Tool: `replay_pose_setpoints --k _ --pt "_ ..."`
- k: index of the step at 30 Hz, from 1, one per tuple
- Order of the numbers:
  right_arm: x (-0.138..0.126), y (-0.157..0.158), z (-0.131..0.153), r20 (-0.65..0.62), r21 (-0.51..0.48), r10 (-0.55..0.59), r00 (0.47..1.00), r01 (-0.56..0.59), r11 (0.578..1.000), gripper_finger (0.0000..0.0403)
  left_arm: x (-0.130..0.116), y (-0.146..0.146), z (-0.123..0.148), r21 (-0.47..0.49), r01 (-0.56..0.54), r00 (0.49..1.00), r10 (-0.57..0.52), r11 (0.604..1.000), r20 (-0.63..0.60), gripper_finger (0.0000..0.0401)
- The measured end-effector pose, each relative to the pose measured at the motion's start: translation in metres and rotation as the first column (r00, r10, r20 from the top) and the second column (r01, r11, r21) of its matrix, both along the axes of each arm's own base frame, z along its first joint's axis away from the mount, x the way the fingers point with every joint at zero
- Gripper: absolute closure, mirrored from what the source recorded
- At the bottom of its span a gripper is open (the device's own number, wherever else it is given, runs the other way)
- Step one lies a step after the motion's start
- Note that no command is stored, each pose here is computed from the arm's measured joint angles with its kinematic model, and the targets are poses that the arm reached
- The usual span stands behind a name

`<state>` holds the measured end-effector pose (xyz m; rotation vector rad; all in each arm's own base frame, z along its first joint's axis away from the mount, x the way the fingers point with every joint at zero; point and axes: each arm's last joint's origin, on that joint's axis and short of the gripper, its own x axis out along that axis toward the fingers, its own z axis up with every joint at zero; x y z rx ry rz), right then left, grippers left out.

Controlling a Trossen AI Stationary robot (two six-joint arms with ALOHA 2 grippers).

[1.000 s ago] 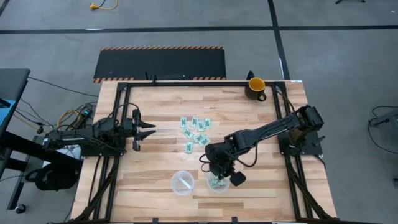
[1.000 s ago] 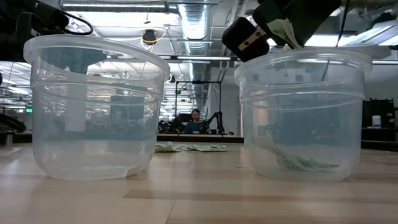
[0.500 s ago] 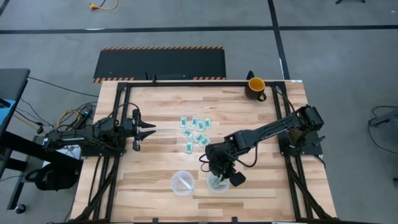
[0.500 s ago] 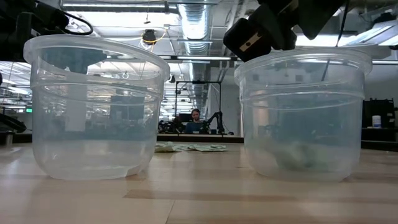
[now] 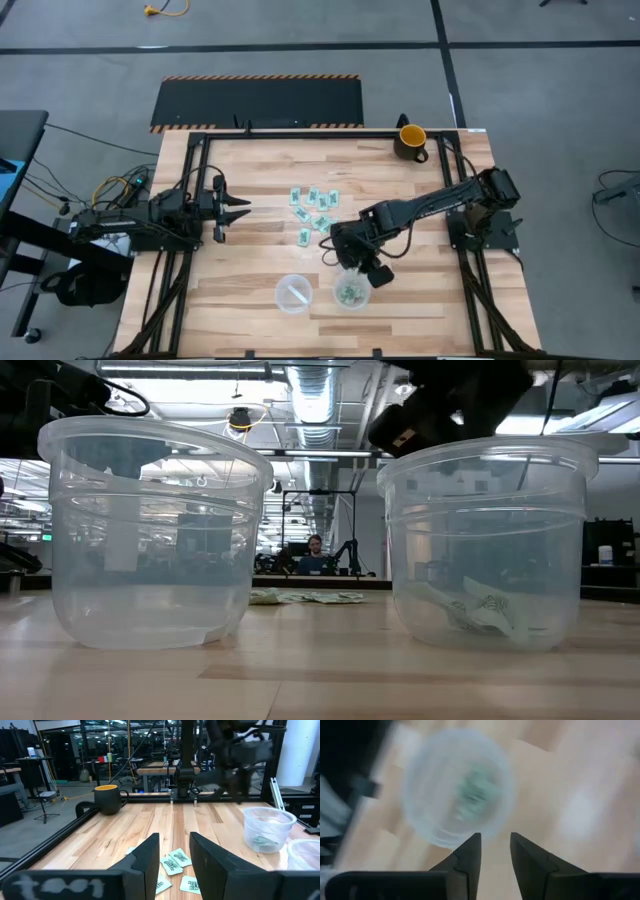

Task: Pick and place Stevia / Truvia into bins
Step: Put the white stevia pack into the right transparent basket

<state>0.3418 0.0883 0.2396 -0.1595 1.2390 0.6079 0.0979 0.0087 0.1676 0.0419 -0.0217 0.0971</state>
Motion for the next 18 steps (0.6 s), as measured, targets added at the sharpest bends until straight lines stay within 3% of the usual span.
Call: replay_pose_setpoints --k 3,6,8,14,18 --pt "0.004 -0.014 0.006 0.036 -0.157 -0.04 0.999 0.045 0.987 0.0306 0.0 0.0 0.0 0.0 0.0 1.0 0.0 1.0 0.0 0.0304" --pt "0.008 -0.033 0.008 0.086 -0.312 -0.077 0.993 0.101 0.945 0.0306 0.0 0.0 0.0 0.0 0.0 1.0 0.0 1.0 0.0 0.0304" --pt "0.012 -0.047 0.009 0.116 -0.365 -0.097 0.988 0.134 0.921 0.0306 0.0 0.0 0.0 0.0 0.0 1.0 0.0 1.0 0.0 0.0304" --pt "0.023 -0.091 0.005 0.209 -0.33 -0.194 0.958 0.256 0.909 0.0306 0.0 0.0 0.0 0.0 0.0 1.0 0.0 1.0 0.0 0.0304" --pt "0.024 -0.113 0.005 0.212 -0.254 -0.21 0.955 0.261 0.931 0.0297 0.0 0.0 0.0 0.0 0.0 1.0 0.0 1.0 0.0 0.0304"
